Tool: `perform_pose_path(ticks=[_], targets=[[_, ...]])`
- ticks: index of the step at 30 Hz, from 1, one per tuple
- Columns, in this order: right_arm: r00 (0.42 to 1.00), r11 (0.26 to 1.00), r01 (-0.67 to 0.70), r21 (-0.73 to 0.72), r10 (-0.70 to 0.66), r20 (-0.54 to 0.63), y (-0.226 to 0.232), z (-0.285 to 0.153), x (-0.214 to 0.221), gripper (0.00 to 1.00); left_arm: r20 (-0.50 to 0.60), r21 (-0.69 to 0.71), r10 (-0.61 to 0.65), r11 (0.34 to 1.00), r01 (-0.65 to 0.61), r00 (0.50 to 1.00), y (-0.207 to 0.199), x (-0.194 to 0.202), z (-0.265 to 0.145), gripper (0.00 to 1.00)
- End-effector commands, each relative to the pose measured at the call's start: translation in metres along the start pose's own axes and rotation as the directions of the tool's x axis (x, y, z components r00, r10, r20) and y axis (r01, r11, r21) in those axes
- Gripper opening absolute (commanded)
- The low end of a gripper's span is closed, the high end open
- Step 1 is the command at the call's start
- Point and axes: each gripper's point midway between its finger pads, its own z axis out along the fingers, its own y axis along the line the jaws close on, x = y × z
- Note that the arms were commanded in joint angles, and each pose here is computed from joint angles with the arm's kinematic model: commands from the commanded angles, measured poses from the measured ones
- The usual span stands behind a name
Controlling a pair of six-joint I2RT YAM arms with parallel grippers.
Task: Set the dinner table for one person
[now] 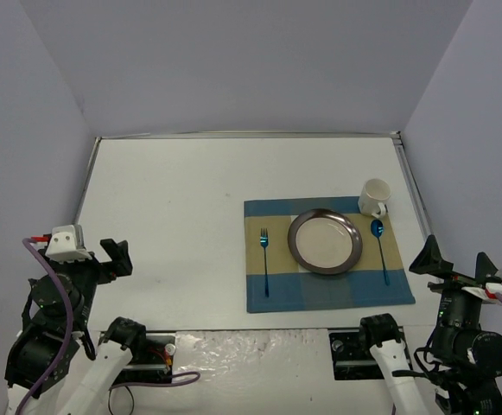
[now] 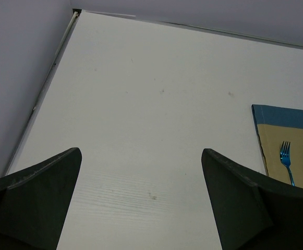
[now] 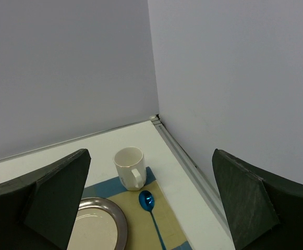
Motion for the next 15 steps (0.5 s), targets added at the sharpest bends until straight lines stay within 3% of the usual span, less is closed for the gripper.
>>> perform_pose_path(ticks=[1, 15], targets=[[0.999, 0.996, -0.053, 0.069, 0.053, 0.007, -0.004, 0.012, 0.002, 1.0, -0.004, -0.021, -0.009, 1.0, 0.009, 1.0, -0.003, 0.005, 0.019, 0.97], [0.999, 0.997, -0.04, 0.066, 0.042, -0.019, -0.002, 0.014, 0.02, 1.0, -0.056, -0.022, 0.017, 1.0, -0.019, 0.998, -0.007, 0.033, 0.04, 0.97]])
